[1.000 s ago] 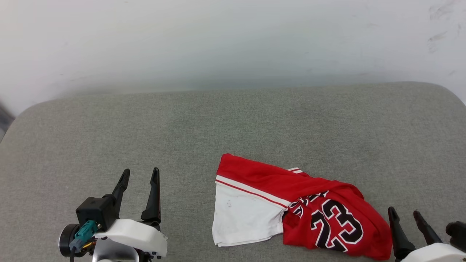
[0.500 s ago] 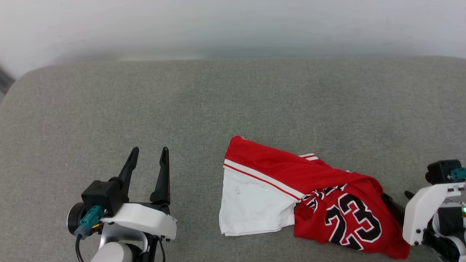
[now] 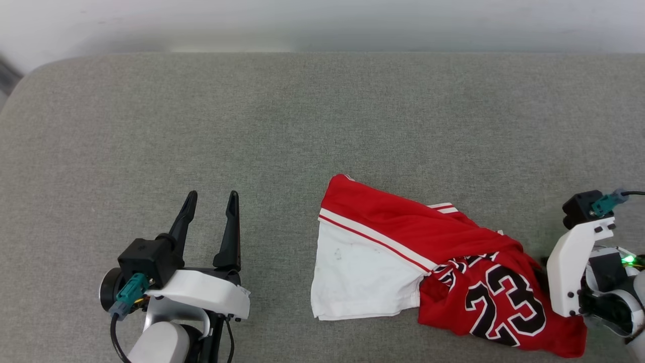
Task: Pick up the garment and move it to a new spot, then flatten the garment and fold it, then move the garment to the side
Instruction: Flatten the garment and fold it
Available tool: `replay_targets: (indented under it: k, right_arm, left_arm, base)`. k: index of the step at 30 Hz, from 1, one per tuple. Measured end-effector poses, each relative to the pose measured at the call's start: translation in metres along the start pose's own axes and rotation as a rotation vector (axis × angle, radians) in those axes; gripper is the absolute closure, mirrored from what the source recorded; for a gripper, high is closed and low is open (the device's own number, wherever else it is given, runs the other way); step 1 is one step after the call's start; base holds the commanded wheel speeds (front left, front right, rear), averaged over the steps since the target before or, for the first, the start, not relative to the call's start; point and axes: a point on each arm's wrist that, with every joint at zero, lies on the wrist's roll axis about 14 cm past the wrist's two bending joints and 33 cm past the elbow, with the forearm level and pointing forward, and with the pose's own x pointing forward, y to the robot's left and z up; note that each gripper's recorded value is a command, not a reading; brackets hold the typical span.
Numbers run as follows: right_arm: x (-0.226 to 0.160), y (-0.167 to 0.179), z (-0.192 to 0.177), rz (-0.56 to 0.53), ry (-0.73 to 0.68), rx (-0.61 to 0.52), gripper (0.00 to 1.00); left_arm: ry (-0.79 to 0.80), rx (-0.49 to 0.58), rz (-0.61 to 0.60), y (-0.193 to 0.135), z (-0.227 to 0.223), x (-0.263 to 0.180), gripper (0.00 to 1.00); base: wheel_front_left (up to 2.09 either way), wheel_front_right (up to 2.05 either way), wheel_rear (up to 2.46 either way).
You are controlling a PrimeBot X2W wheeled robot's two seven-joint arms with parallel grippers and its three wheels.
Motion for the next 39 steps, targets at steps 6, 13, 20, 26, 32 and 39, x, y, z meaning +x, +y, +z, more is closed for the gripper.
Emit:
replay_targets:
  k: [6, 13, 20, 26, 32, 39]
  right_arm:
    - [-0.013, 0.001, 0.044, -0.016, -0.187, -0.05, 1.0]
    - [-0.083, -0.019, 0.139, -0.13, -0.576, -0.129, 1.0]
    - [-0.112, 0.017, 0.128, -0.114, -0.676, -0.202, 1.0]
    - [-0.089, 0.062, 0.028, -0.01, -0.485, -0.104, 1.0]
    - [-0.067, 0.089, -0.058, 0.066, -0.301, 0.121, 1.0]
    - [-0.056, 0.113, -0.082, 0.112, -0.311, 0.256, 0.0]
  left_arm:
    - [-0.015, -0.004, -0.007, -0.003, 0.004, -0.001, 0.0]
    - [-0.041, -0.005, -0.029, -0.011, 0.014, -0.004, 0.0]
    - [-0.034, -0.011, -0.05, -0.02, 0.015, -0.008, 0.0]
    - [-0.04, -0.007, -0.083, -0.03, 0.019, -0.008, 0.0]
    - [-0.037, 0.002, -0.1, -0.034, 0.021, -0.01, 0.0]
    - [-0.026, 0.005, -0.087, -0.029, 0.022, -0.018, 0.0]
  base:
    - [0.0, 0.0, 0.0]
    - [0.0, 0.0, 0.0]
    - [0.0, 0.0, 0.0]
    - [0.0, 0.0, 0.0]
    - [0.0, 0.0, 0.0]
    - [0.0, 0.0, 0.0]
